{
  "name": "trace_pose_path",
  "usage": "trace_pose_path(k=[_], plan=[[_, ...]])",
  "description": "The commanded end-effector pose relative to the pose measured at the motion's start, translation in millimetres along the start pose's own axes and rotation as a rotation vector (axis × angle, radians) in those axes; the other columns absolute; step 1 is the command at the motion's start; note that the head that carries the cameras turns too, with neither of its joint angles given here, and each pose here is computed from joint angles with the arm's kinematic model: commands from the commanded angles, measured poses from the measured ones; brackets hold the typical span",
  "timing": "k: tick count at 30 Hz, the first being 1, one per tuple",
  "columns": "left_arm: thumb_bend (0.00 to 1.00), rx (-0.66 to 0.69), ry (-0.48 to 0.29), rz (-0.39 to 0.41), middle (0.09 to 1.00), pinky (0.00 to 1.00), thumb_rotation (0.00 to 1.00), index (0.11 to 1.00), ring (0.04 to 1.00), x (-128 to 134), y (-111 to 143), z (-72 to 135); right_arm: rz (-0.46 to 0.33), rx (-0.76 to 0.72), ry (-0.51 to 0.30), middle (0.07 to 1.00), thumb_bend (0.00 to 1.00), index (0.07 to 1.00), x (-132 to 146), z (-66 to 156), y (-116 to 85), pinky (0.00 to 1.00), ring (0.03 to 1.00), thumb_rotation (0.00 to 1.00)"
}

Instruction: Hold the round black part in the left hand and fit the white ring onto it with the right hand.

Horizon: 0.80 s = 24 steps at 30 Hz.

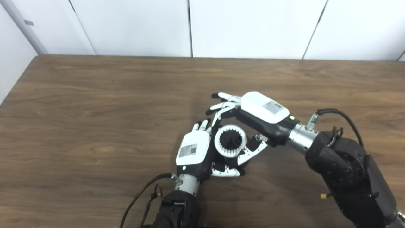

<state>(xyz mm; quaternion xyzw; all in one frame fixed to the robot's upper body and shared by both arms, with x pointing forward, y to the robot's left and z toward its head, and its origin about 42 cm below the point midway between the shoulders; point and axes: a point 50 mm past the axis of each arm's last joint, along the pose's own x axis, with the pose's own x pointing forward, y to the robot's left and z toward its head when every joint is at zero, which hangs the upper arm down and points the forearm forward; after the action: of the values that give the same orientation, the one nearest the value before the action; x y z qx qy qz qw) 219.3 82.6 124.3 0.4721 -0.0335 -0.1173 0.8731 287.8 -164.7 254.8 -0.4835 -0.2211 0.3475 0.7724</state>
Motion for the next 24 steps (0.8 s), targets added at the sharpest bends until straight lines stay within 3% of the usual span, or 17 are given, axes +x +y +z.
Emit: trace_pose_path(k=[1,13,18,24], plan=[[0.52,-0.049,-0.004,-0.110,0.853,1.00,0.06,0.482,0.976,-12.6,-30.1,19.4,-0.078,-0.001,-0.005,0.818,0.52,0.483,4.6,-2.0,-17.4,0.87,0.963,0.14],[0.52,-0.041,-0.008,-0.106,0.839,1.00,0.06,0.481,0.974,-15.1,-24.7,14.7,-0.130,0.254,0.131,0.828,0.52,0.483,-1.7,-35.0,-9.6,0.80,0.936,0.14],[0.52,-0.037,-0.009,-0.102,0.837,1.00,0.06,0.481,0.972,-15.6,-23.3,12.8,-0.143,0.350,0.184,0.834,0.52,0.483,-3.9,-45.7,-7.2,0.84,0.930,0.15],[0.52,-0.038,-0.007,-0.105,0.839,1.00,0.06,0.482,0.974,-16.7,-21.5,12.0,-0.155,0.472,0.227,0.850,0.52,0.484,-7.5,-54.0,10.4,0.91,0.931,0.15]])
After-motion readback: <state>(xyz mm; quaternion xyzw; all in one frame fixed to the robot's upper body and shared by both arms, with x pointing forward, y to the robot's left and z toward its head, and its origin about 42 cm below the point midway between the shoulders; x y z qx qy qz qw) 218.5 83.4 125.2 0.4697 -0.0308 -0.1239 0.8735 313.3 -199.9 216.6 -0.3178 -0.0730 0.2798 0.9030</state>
